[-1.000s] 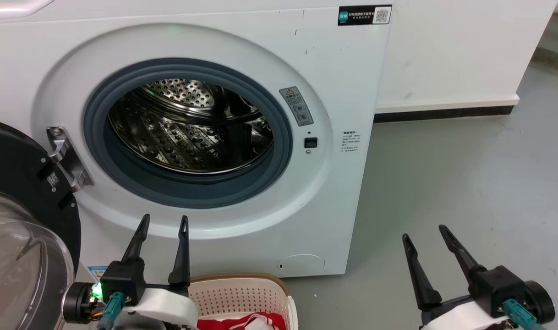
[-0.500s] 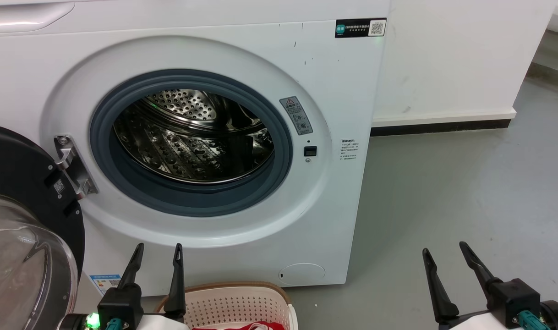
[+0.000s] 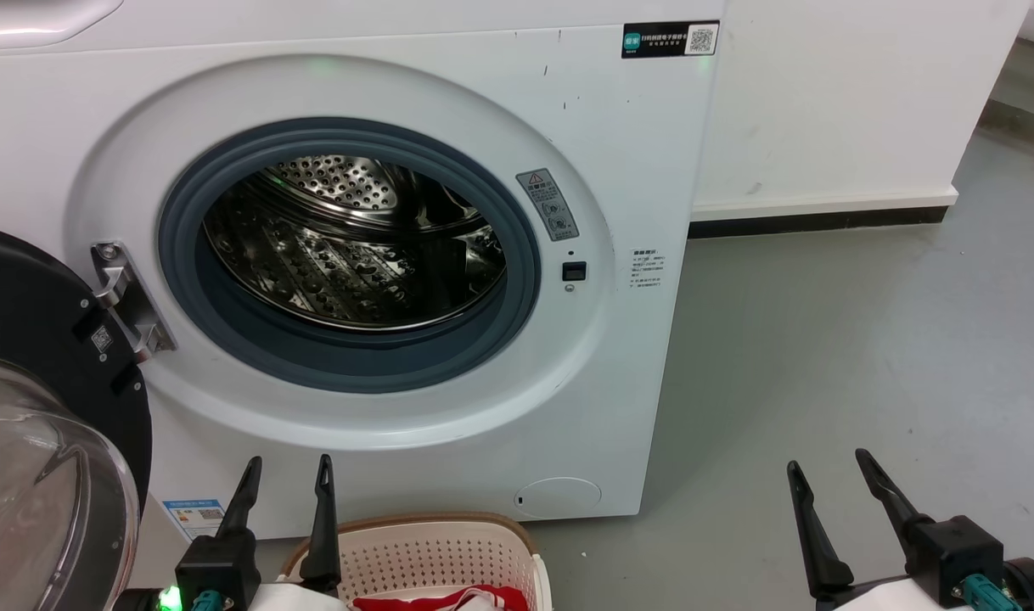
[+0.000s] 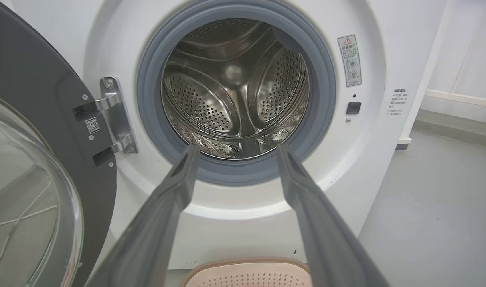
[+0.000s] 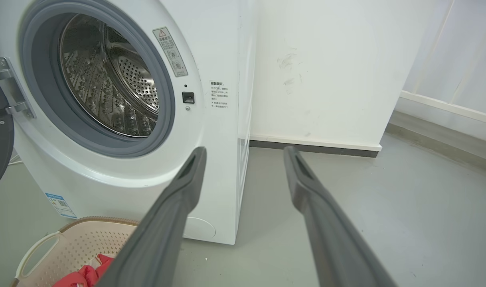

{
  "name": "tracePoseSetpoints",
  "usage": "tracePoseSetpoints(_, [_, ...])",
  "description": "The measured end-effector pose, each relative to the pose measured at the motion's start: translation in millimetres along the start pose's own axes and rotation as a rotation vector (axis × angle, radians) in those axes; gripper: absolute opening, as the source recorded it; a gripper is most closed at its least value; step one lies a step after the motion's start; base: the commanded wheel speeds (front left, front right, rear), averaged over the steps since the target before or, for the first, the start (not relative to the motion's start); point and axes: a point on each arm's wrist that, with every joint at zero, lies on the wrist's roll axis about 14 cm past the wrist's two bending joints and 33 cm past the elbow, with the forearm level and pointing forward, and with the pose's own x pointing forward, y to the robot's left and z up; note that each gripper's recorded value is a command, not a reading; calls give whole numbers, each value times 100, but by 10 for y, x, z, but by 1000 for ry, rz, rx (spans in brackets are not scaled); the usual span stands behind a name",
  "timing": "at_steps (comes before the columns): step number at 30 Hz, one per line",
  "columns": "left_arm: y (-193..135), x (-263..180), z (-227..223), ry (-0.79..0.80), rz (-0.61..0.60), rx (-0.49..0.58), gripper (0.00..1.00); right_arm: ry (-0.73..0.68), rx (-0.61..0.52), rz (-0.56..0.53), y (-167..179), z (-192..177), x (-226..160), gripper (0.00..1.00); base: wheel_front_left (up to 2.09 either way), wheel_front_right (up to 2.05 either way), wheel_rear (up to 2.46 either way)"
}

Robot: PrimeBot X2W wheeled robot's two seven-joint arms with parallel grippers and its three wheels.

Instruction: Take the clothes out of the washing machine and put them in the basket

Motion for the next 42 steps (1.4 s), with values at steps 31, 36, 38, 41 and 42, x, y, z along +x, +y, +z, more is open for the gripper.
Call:
tracePoseSetpoints(31, [151,-55,-371,143,82,-236,0,65,262,-13,-8,-253,20,0,0,0,0])
tracePoseSetpoints(36, [170,-21,-385,154,99,-330,0,57,357,-20,-29,-245,70,0,0,0,0])
tracePoseSetpoints(38, [184,-17,-399,161,108,-366,0,59,395,-25,-37,-261,77,0,0,0,0])
tracePoseSetpoints(41, [200,-17,-426,172,120,-420,0,57,448,-28,-52,-256,112,0,0,0,0])
tracePoseSetpoints(42, [206,-12,-432,175,124,-438,0,55,465,-30,-56,-254,120,0,0,0,0])
